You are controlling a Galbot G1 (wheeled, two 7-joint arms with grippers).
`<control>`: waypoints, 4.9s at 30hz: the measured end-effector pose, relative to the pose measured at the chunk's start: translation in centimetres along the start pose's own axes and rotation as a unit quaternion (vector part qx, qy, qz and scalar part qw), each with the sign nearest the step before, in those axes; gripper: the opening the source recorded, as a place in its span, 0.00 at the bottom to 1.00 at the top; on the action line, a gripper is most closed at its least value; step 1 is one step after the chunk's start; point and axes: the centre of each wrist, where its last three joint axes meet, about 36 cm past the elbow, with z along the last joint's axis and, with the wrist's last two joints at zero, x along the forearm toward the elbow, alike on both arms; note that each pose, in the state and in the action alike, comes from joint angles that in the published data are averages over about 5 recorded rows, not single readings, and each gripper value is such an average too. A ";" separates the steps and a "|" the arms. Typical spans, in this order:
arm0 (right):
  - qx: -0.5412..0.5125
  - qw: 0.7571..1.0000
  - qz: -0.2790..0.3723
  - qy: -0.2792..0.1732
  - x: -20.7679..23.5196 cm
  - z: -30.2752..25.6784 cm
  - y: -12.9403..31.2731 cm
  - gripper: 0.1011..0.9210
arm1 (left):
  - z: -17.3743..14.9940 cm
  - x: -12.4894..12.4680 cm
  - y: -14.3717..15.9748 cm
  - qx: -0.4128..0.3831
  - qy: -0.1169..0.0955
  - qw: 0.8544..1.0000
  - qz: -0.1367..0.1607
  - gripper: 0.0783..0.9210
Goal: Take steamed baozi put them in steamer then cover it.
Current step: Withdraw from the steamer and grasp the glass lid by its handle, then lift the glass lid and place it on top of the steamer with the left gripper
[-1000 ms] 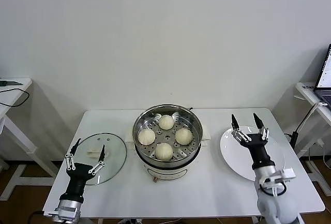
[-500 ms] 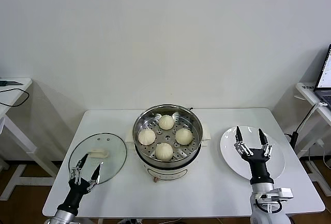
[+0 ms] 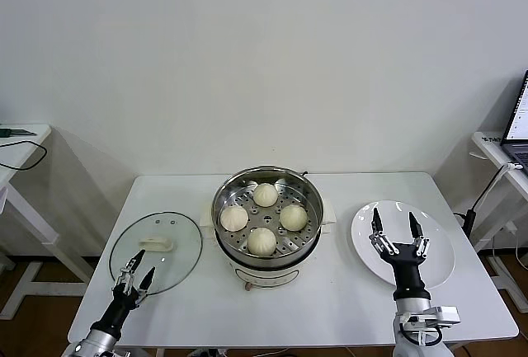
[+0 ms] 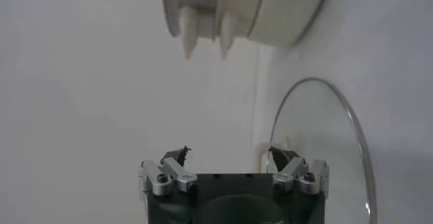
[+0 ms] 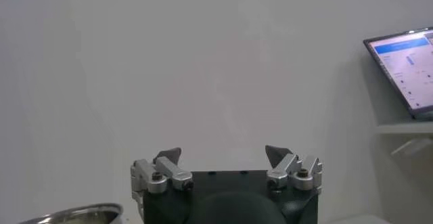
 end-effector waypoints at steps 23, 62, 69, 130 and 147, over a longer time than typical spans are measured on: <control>0.007 1.000 0.000 0.009 0.2 1.2 0.3 0.88 | 1.8 -5.4 -0.6 -0.036 0.022 0.999 -0.007 0.88; 0.024 1.000 0.001 0.015 0.2 3.0 -0.3 0.88 | 2.5 -10.4 -2.1 -0.036 0.029 0.999 -0.001 0.45; 0.025 1.000 0.000 0.014 0.2 3.0 -0.3 0.88 | 2.6 -10.4 -2.4 -0.037 0.029 0.999 0.002 0.21; 0.030 0.999 0.020 -0.006 -0.2 1.2 -1.5 0.88 | -21.6 -10.6 21.9 -0.004 0.064 0.995 -0.076 0.13; 0.031 0.999 0.024 -0.003 0.0 1.7 -1.0 0.88 | -29.0 -13.6 20.6 0.006 0.055 0.997 -0.051 0.13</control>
